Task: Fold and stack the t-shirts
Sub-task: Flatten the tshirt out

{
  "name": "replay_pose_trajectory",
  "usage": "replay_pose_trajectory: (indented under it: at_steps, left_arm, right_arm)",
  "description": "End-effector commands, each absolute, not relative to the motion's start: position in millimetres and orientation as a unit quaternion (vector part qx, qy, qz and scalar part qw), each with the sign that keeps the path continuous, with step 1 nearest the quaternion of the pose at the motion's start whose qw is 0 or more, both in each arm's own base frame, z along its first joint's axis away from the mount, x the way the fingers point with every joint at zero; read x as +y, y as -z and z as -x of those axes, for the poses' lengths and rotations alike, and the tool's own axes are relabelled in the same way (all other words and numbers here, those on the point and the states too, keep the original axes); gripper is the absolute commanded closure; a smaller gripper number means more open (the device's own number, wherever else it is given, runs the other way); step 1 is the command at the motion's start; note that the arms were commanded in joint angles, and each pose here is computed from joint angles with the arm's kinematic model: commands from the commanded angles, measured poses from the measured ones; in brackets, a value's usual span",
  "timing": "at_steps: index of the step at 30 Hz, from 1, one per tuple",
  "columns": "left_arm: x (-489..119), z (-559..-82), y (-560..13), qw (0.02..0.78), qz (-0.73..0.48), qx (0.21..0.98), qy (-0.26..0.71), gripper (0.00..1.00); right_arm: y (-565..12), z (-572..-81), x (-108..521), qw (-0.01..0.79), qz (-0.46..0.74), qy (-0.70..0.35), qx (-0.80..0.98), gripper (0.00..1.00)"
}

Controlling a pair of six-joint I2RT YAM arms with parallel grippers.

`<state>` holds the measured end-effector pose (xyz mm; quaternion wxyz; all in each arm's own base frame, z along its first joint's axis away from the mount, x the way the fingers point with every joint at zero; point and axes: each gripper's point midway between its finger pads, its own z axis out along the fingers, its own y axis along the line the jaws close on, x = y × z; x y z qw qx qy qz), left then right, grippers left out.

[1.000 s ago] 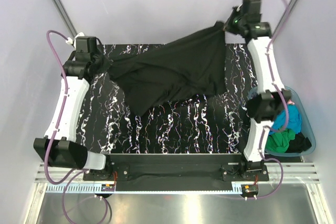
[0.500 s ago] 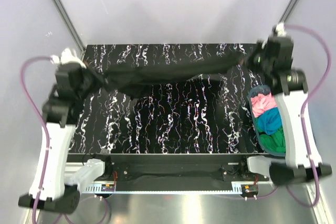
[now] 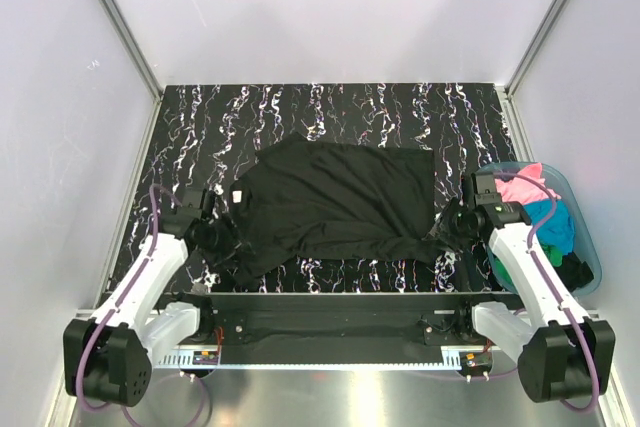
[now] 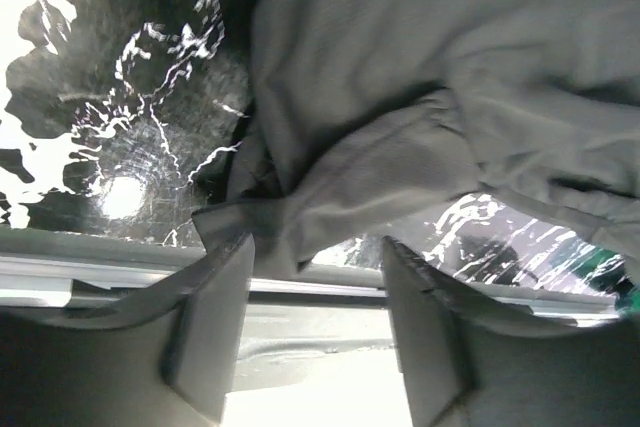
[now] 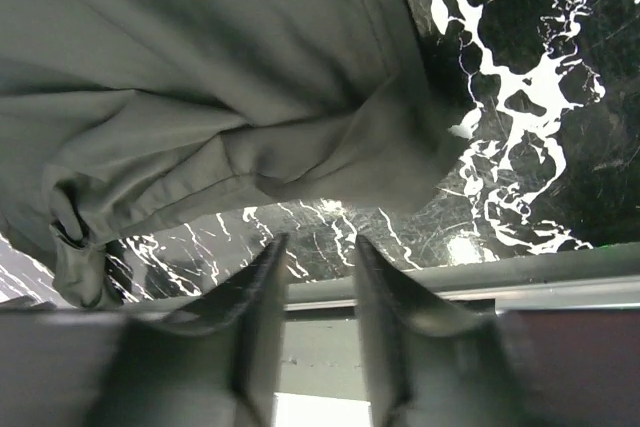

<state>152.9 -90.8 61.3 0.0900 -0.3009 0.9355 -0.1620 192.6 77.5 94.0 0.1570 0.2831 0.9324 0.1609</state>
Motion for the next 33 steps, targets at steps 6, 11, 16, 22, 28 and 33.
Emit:
replay_pose_trajectory:
  at_steps: [6,11,16,22,28,33]
  left_arm:
    - [-71,-218,-103,0.189,0.29,0.931,0.114,0.34]
    - [-50,-269,-107,0.232,0.274,0.932,0.045,0.35]
    - [-37,-306,-95,0.217,0.275,0.936,0.002,0.34]
    - [-35,-348,-83,0.233,0.241,0.942,0.004,0.28]
    - [-35,-393,-68,0.203,0.214,0.955,-0.022,0.31]
    - [-59,-384,-37,0.168,0.208,0.963,0.026,0.35]
  right_arm:
    - [-130,-231,74,0.204,-0.28,-0.158,0.925,0.5]
    - [-137,-288,63,0.242,-0.245,-0.12,0.931,0.48]
    - [-106,-344,72,0.201,-0.212,-0.117,0.949,0.46]
    - [-86,-412,48,0.22,-0.179,-0.083,0.955,0.34]
    - [-65,-447,65,0.193,-0.187,-0.136,0.954,0.39]
    - [-52,-434,67,0.169,-0.183,-0.136,0.959,0.44]
